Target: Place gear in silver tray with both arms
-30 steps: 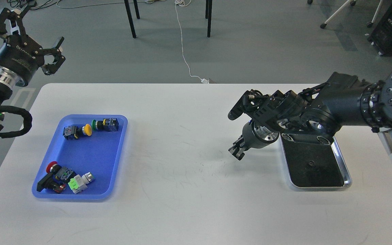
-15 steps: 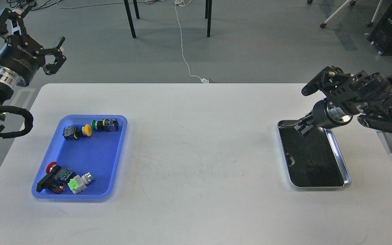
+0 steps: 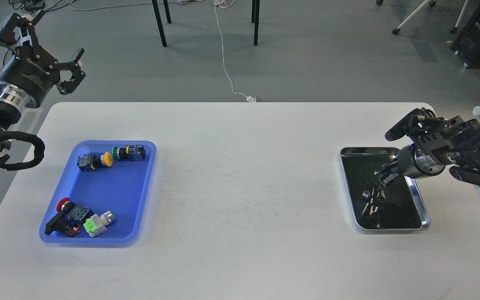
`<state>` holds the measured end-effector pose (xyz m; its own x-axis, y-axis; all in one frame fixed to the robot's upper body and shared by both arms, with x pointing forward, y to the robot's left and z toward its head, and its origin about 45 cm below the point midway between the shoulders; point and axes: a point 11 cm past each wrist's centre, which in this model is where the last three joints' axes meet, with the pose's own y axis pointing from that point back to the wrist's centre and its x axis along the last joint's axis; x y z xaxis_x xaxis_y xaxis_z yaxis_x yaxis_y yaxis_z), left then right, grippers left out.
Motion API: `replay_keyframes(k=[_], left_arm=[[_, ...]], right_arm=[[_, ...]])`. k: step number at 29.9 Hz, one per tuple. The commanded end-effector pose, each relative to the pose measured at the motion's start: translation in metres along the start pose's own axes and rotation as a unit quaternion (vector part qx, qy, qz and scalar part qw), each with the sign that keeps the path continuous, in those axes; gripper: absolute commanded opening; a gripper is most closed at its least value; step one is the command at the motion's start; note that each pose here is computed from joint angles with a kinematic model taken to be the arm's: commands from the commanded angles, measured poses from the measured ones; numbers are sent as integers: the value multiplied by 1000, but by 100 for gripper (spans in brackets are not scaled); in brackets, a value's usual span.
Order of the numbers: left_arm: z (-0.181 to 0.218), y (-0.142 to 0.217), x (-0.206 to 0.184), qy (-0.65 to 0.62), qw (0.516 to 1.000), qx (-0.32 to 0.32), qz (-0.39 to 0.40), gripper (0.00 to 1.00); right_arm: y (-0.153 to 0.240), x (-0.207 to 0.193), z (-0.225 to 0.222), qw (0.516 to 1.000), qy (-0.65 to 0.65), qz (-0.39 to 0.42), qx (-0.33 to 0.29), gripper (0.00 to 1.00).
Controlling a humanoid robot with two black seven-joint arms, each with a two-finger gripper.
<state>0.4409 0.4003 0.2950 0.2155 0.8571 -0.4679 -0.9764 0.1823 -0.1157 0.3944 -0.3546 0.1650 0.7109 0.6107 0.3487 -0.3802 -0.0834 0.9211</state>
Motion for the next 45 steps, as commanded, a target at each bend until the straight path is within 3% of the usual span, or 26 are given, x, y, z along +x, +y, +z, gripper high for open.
replay_keyframes(k=[1,7,12,20,25,31,34,39,45], left_arm=[[2,0,1,-2,1000,-1,3,97],[8,0,1,-3,1000,-8,3,97],[16,-3,0,0,1000,-19,3,97],[19,-4,-2,-1,1000,-24,-6,98],[15,-4,-4,-16,1000,-13,-11,98],[12,-11,-12,-12,1000,-15,-21,98],[10,-24,-23,-5,999,-16,-29,98],[-12,-36,-38,28,998,20,-45,98],[-10,-43,-47,66,997,-3,-47,98]], right_arm=[[-1,0,-2,1000,1,0,3,51],[3,3,0,1000,-3,7,3,67],[16,50,-6,996,-32,83,21,95],[62,154,0,944,-168,278,63,99],[67,192,5,867,-311,370,117,99],[74,215,16,807,-382,430,133,99],[87,223,22,745,-438,477,162,99],[105,223,33,576,-570,522,266,99],[121,204,63,369,-675,536,348,99]])
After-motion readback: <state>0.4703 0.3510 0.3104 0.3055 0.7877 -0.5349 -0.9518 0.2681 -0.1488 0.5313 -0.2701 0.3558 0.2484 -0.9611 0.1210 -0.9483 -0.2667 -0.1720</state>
